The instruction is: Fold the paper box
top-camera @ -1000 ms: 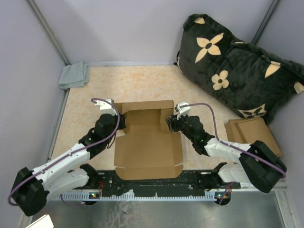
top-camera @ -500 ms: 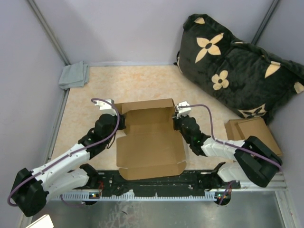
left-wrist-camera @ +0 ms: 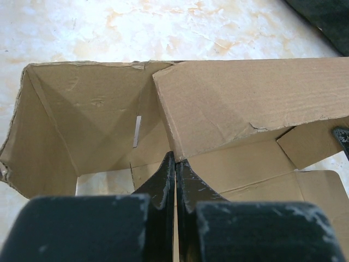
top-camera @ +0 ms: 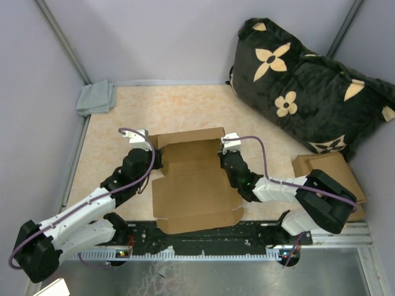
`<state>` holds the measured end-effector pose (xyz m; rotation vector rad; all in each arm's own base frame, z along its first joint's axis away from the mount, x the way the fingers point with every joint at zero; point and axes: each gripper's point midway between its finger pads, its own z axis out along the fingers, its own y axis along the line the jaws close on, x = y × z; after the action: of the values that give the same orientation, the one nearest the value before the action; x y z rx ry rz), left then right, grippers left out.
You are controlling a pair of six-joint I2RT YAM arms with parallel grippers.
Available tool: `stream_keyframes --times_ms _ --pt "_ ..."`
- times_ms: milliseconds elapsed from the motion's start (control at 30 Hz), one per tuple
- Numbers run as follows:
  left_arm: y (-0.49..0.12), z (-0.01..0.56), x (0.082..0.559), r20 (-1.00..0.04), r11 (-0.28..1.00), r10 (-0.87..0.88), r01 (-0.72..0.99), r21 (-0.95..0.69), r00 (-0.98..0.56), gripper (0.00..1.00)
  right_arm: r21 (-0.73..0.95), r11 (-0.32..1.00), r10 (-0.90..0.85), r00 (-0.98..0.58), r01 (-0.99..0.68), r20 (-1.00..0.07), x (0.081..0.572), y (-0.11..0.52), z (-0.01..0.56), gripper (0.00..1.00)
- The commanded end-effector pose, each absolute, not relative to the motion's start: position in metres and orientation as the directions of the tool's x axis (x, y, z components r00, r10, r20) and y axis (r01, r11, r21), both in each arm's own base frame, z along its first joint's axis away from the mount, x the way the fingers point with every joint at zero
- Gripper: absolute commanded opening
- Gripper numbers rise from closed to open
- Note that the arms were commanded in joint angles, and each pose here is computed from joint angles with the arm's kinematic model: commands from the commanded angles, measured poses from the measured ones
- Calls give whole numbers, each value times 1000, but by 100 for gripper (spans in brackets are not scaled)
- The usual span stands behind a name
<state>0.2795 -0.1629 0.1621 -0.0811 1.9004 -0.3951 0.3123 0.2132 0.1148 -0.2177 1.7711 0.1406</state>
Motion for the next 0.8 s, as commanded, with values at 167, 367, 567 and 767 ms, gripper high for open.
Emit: stream_keyframes --times_ms 167,367,567,767 --pt "-166 163 275 -901 946 -205 157 -282 -382 16 -6 992 -30 -186 -127 -982 312 214 122 0" --pt "-160 174 272 -904 941 -240 143 -306 -353 40 -21 999 -26 -212 -28 -977 310 194 116 0" --pt "-146 227 269 -924 916 -330 169 -362 -194 42 3 999 15 -216 54 -976 301 158 114 0" --pt "-107 255 281 -933 933 -358 35 -357 34 51 52 996 67 -220 73 -973 295 120 113 0"
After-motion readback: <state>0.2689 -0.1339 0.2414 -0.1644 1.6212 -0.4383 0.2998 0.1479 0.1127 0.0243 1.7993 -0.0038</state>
